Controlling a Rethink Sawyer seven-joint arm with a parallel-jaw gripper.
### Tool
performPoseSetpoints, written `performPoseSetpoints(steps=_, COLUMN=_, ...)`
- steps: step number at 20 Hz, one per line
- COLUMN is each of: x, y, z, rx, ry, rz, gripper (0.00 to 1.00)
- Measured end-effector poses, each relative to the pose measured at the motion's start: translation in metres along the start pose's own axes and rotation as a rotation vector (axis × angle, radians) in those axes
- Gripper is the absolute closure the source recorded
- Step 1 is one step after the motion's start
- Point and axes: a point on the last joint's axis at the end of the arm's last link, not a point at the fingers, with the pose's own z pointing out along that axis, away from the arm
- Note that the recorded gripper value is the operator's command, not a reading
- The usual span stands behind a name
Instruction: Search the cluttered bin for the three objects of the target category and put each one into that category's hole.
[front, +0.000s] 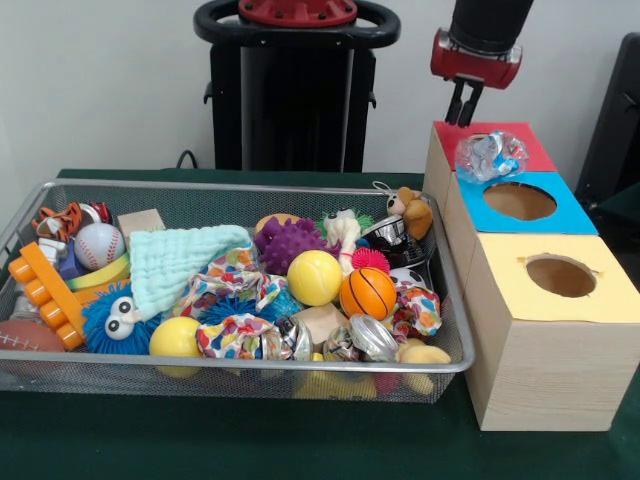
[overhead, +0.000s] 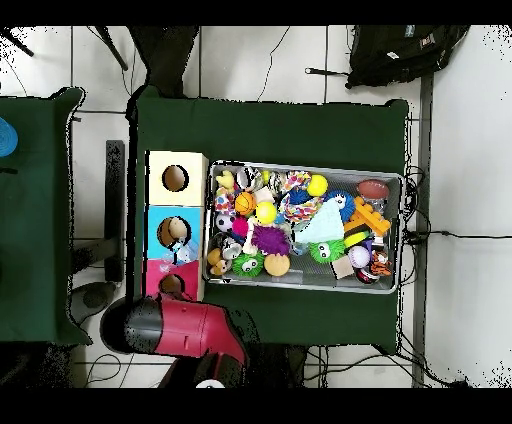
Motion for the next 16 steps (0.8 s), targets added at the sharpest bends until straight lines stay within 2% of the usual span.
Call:
performPoseSetpoints(steps=4, x=0.003, y=0.007, z=0.004, rx=0.007, ry=0.002, rz=-0.018, gripper=1.00)
performPoseSetpoints(steps=8, x=-0.002, y=0.015, z=0.005, rx=0.008, ry=-0.009, rz=-0.033, gripper=1.00)
performPoseSetpoints(steps=16, x=-0.004, y=0.016, z=0.006, rx=0.011, ry=-0.010, rz=-0.034, gripper=1.00)
